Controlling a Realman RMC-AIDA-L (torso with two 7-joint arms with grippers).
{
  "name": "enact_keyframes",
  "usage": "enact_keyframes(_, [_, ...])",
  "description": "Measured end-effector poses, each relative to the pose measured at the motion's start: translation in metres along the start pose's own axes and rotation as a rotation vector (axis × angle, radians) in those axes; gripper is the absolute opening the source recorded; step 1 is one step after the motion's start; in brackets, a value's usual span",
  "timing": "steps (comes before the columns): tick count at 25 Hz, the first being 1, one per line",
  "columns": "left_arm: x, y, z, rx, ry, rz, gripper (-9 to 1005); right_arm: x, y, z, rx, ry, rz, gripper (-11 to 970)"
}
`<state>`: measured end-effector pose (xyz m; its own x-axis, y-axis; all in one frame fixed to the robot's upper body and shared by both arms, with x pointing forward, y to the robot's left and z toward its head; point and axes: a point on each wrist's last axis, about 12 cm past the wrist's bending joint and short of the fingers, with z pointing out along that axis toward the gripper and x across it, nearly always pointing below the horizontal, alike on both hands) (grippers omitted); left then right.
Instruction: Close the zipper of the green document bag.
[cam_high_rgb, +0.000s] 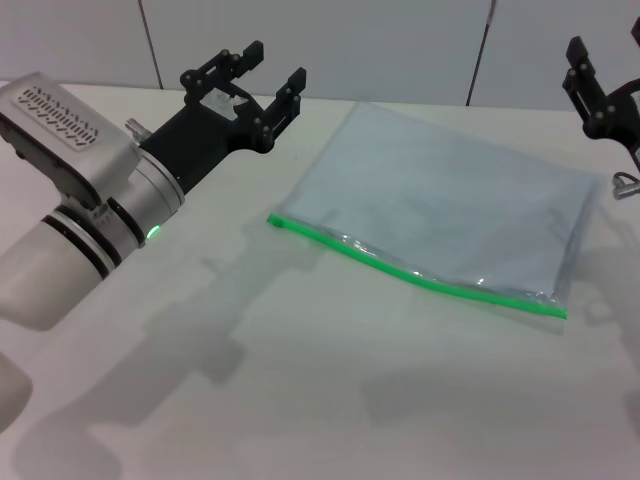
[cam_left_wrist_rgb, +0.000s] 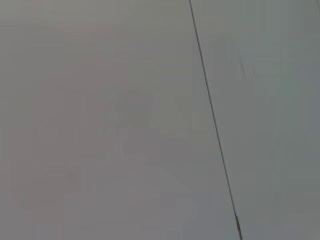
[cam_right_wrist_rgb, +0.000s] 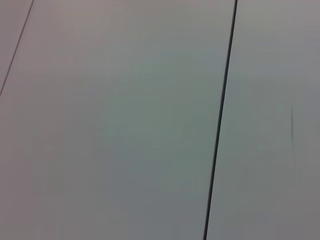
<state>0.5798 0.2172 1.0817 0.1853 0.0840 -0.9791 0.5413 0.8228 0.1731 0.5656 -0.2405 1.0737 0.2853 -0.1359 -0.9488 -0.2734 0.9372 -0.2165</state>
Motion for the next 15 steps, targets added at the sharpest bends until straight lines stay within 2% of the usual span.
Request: enact_keyframes(15, [-0.0007,-0.0001,0.0015,0.003,-0.002,0.002,563,-0.0004,0.0001,0.0007,0.000,-0.002,0.000,680])
